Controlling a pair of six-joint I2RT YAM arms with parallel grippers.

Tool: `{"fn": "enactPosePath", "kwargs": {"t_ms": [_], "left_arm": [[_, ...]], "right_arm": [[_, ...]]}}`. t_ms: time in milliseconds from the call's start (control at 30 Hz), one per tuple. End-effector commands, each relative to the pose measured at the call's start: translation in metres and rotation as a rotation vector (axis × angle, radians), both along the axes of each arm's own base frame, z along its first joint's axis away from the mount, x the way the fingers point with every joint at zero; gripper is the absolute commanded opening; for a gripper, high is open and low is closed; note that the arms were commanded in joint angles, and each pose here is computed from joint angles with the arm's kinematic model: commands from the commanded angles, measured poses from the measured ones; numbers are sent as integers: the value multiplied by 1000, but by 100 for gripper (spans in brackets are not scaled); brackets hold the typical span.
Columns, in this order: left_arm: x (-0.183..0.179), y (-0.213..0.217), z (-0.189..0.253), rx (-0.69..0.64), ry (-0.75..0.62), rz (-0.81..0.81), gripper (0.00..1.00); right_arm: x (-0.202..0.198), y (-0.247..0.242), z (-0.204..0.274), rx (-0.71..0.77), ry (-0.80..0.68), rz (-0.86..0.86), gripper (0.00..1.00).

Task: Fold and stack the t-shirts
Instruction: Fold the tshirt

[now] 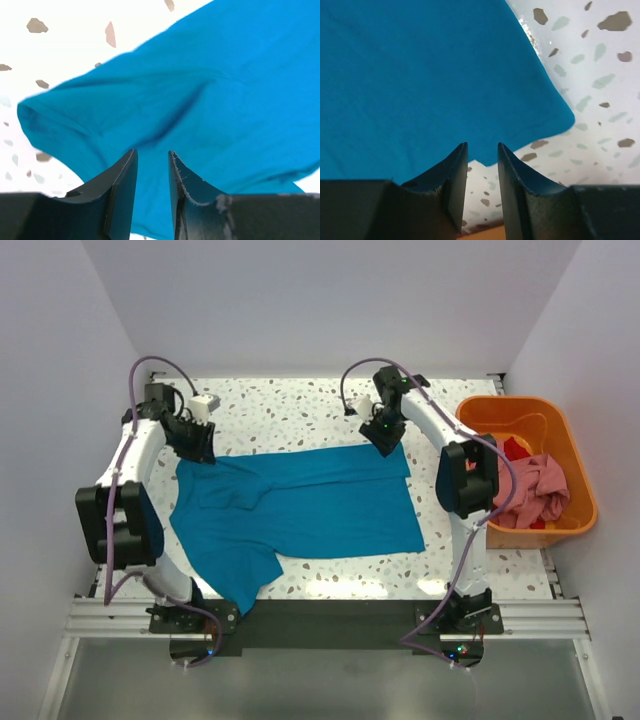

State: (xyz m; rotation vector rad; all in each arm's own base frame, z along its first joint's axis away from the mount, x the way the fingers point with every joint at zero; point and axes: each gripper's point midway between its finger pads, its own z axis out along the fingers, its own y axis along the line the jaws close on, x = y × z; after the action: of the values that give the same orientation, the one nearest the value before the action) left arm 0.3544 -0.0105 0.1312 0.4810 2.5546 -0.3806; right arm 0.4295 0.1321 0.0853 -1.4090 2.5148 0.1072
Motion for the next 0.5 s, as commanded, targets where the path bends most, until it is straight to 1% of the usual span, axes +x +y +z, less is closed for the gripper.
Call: {"fn": "enactPosePath", "kwargs": {"t_ms": [0, 133, 200, 267, 300, 333, 367, 467], "left_arm": [[35, 15, -13, 55, -37, 14, 35], [52, 33, -20, 76, -51, 100, 35], [55, 48, -27, 65, -16, 174, 36], [53, 58, -41, 29, 42, 240, 38], [54, 63, -43, 9, 55, 265, 41], [53, 75, -47, -6, 71, 307, 42], [51, 78, -57, -27, 104, 327, 43], [51, 85, -65, -69, 122, 341, 44]], "right_arm": [[11, 0, -7, -2, -12, -98, 33], [18, -2, -14, -14, -35, -111, 32], [19, -3, -18, -25, -36, -117, 32], [19, -3, -20, -26, -30, -118, 32], [18, -2, -21, -23, -24, -115, 32], [17, -2, -21, -21, -20, -114, 32], [16, -2, -21, -17, -18, -116, 32], [9, 9, -12, 44, 6, -91, 31]]}}
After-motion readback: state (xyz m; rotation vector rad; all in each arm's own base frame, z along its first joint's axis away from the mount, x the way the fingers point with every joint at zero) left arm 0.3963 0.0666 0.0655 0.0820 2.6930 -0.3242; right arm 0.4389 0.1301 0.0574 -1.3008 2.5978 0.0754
